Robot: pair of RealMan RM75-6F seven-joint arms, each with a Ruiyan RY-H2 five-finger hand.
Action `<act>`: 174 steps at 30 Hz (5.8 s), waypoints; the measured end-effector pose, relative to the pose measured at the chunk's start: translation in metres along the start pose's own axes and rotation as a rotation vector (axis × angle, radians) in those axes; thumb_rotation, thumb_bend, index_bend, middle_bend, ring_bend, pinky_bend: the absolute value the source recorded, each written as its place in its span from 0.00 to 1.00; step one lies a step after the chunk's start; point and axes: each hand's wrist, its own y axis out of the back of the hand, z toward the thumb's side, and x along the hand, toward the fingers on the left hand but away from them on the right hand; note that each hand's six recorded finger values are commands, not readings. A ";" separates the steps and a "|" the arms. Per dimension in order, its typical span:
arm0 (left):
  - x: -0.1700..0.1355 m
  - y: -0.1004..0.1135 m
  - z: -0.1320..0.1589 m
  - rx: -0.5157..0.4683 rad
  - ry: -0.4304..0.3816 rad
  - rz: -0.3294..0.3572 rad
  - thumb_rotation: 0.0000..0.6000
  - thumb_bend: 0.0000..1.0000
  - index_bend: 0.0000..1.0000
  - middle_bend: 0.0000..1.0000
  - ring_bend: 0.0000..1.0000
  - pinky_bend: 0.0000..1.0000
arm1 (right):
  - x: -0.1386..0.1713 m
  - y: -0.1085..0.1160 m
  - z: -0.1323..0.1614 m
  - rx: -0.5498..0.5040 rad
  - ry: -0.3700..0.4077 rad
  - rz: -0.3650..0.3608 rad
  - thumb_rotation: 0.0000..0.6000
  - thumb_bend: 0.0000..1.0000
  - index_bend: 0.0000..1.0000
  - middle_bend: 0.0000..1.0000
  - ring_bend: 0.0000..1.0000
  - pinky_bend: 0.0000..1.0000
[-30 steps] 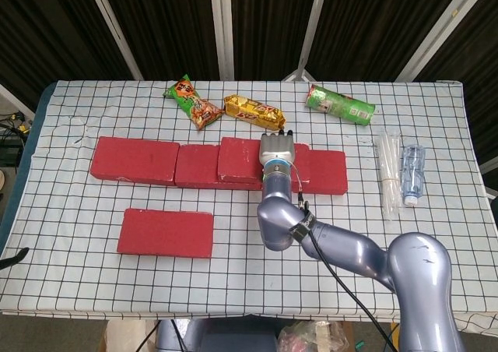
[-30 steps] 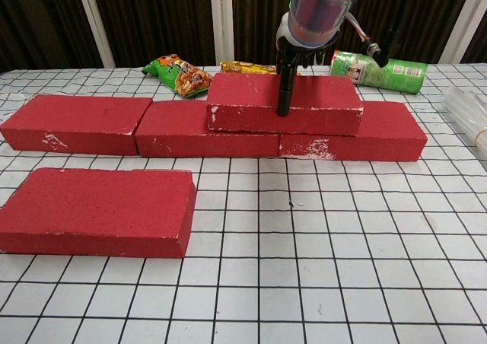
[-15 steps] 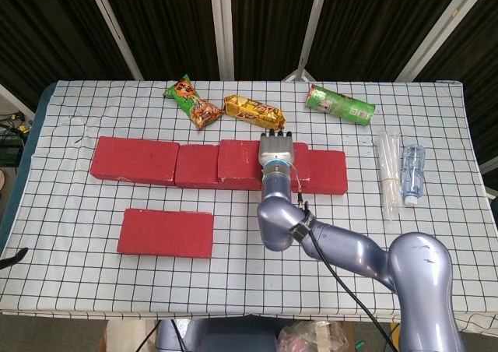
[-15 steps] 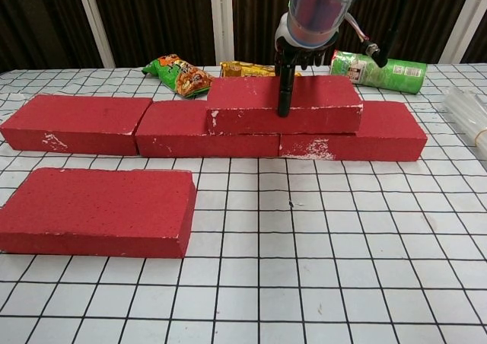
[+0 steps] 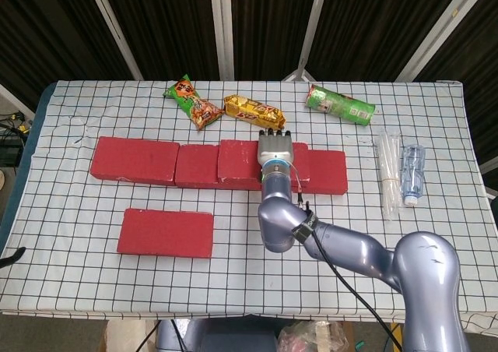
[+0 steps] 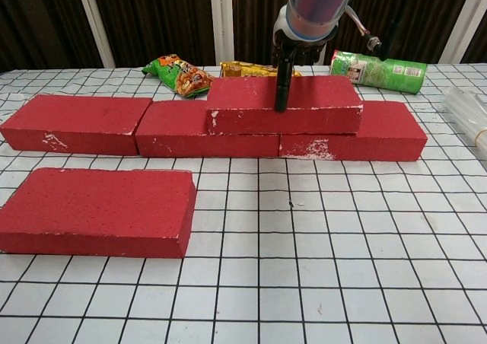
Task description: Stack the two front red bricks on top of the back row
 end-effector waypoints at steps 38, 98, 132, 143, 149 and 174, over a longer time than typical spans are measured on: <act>-0.013 -0.020 0.045 -0.101 -0.212 -0.046 1.00 0.00 0.05 0.00 0.00 0.00 | 0.176 -0.032 -0.313 -0.212 0.068 -0.520 1.00 0.13 0.07 0.00 0.00 0.00; 0.018 -0.070 0.240 0.208 -0.424 -0.621 1.00 0.00 0.00 0.00 0.00 0.00 | 0.215 -0.159 -0.365 -0.299 -0.037 -0.444 1.00 0.13 0.07 0.00 0.00 0.00; 0.020 -0.098 0.254 0.197 -0.485 -0.613 1.00 0.00 0.10 0.02 0.00 0.00 | 0.213 -0.161 -0.371 -0.326 -0.075 -0.434 1.00 0.13 0.07 0.00 0.00 0.00; 0.021 -0.098 0.255 0.208 -0.490 -0.611 1.00 0.00 0.18 0.11 0.00 0.00 | 0.213 -0.160 -0.373 -0.335 -0.087 -0.434 1.00 0.13 0.07 0.00 0.00 0.00; 0.022 -0.099 0.257 0.212 -0.493 -0.608 1.00 0.00 0.23 0.15 0.00 0.00 | 0.214 -0.160 -0.376 -0.349 -0.095 -0.429 1.00 0.13 0.07 0.00 0.00 0.00; 0.046 -0.058 0.253 0.170 -0.461 -0.577 1.00 0.04 0.25 0.17 0.00 0.00 | 0.217 -0.158 -0.381 -0.353 -0.111 -0.445 1.00 0.13 0.07 0.00 0.00 0.00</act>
